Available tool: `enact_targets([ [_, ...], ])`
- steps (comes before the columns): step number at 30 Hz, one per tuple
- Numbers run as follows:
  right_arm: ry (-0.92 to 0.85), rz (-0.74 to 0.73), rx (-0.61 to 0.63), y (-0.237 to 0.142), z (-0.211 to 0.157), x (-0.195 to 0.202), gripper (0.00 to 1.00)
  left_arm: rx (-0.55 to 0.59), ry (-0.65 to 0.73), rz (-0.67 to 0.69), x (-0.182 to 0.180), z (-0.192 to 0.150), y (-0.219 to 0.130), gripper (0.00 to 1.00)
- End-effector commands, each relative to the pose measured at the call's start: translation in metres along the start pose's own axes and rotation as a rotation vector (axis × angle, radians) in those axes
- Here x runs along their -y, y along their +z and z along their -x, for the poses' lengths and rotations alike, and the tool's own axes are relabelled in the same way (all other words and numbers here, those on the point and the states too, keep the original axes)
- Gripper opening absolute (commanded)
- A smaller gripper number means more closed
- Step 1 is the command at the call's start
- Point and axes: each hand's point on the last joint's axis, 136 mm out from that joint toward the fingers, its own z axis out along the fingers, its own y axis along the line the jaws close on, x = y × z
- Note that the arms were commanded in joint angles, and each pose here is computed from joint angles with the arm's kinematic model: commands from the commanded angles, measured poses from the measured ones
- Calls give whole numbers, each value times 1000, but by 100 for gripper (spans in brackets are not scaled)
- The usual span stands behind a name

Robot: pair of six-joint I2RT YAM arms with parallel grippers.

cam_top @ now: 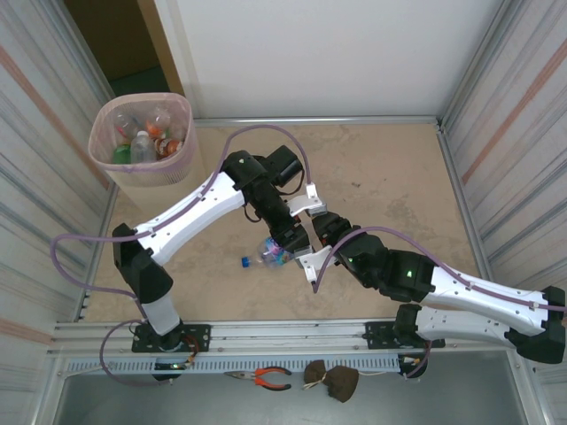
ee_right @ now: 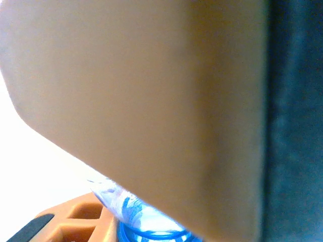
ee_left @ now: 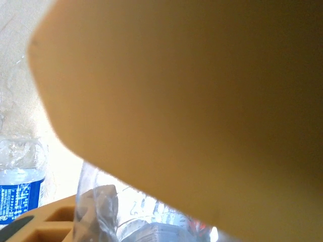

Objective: Put the plastic bottles in the bin

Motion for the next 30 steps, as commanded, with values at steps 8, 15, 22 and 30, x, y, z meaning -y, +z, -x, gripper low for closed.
enact_targets([
  [8, 86, -21, 9, -20, -9, 11, 66, 68, 2, 74, -10, 3, -26, 46],
  [15, 204, -26, 20, -27, -14, 11, 72, 236, -49, 219, -39, 5, -75, 47],
  [22, 372, -24, 38, -31, -16, 10, 72, 421, -130, 396, -66, -3, -147, 46],
  [30, 440, -12, 49, -30, -15, 6, 72, 627, -285, 603, -101, -28, -253, 45],
])
